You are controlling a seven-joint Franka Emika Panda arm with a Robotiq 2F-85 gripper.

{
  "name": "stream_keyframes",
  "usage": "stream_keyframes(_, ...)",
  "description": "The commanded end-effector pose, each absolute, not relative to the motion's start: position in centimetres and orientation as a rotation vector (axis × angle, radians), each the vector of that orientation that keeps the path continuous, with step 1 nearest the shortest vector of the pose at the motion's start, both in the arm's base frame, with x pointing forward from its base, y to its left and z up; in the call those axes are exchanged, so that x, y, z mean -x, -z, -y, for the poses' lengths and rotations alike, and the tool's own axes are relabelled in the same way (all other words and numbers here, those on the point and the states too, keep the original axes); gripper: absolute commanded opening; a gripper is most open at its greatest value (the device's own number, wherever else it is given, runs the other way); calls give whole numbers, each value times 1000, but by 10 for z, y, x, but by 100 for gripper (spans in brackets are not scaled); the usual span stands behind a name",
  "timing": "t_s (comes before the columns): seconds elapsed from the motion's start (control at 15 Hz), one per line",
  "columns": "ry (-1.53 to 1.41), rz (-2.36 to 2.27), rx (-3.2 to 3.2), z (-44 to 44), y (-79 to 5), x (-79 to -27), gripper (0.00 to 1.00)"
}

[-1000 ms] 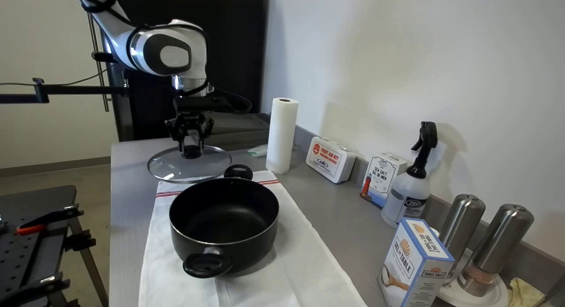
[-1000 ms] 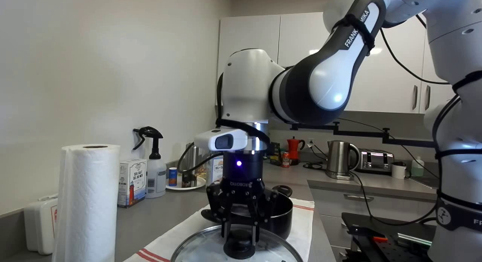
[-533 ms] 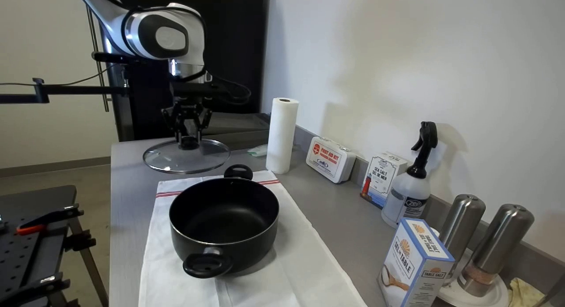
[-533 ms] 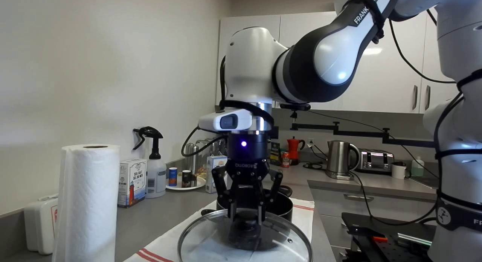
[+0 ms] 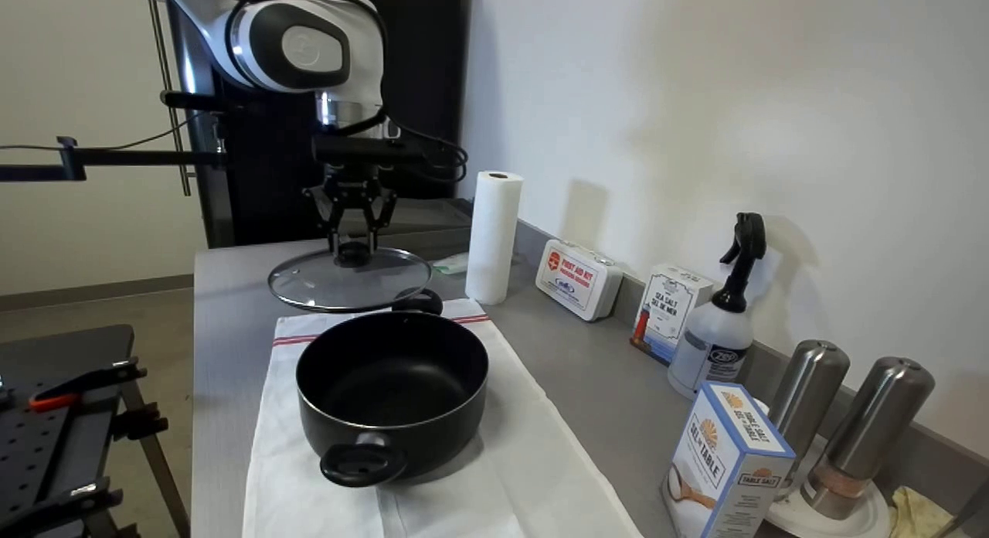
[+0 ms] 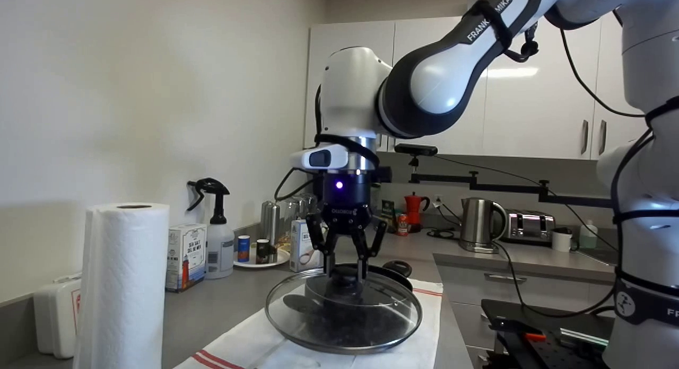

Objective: Put the lid on the pot

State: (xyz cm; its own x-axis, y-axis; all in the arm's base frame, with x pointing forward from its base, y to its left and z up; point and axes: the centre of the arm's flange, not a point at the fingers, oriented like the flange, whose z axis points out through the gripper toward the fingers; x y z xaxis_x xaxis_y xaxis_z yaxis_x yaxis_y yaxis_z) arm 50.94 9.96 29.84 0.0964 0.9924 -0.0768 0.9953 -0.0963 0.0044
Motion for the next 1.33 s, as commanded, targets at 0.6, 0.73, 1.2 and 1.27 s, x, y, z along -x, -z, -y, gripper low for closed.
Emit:
stream_keyframes(0.6,-22,-1681,-2632,32,-334,-524,25)
stream_keyframes(0.73,-32,-1621,-2676,48,-331,-522,25)
stream_keyframes(1.2,-34,-1461,-2780,92,-317,-522,25)
stream_keyframes(1.27,-36,-1436,-2790,97,-314,-522,25)
